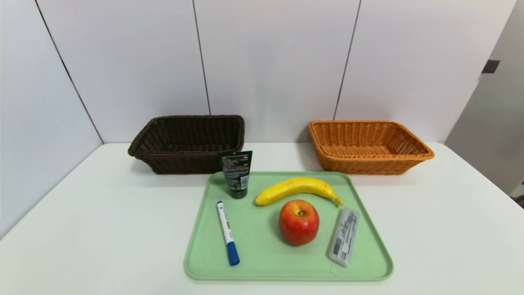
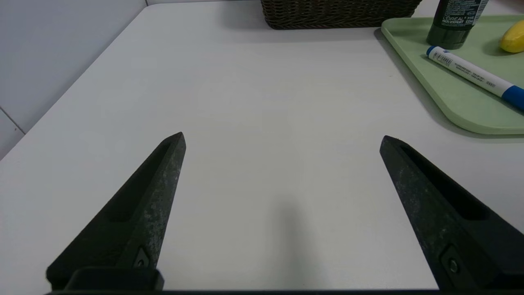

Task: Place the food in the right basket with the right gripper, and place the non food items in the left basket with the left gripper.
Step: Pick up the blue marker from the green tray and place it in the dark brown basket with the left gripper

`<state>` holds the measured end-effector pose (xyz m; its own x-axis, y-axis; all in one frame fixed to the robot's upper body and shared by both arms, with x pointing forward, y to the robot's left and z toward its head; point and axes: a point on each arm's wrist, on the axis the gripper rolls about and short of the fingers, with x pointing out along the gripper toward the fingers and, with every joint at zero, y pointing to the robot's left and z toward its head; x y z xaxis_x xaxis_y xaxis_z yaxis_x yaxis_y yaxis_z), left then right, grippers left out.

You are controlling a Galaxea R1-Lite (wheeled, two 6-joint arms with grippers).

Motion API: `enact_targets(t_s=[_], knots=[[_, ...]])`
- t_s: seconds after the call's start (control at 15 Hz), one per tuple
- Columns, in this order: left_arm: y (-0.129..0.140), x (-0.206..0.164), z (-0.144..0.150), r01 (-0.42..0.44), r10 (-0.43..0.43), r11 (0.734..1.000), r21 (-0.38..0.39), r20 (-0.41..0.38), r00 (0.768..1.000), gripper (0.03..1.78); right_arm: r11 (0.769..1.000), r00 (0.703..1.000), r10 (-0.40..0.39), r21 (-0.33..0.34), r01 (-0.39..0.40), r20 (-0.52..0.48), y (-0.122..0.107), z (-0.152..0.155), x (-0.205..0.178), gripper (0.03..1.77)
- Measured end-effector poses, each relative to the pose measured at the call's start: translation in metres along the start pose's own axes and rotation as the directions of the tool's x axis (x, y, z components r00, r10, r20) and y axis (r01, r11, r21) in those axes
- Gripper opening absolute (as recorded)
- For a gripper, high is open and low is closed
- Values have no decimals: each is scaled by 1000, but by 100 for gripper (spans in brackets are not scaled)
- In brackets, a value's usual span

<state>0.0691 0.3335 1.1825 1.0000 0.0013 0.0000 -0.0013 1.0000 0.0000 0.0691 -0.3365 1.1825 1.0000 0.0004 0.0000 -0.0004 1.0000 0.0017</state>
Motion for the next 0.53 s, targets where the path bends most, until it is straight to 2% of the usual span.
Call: enact_targets(t_s=[0.53], knots=[[0,0,0,0,0,1000,0,0,1000,169,1000,1000,0,0,0,0,0,0,0,171]])
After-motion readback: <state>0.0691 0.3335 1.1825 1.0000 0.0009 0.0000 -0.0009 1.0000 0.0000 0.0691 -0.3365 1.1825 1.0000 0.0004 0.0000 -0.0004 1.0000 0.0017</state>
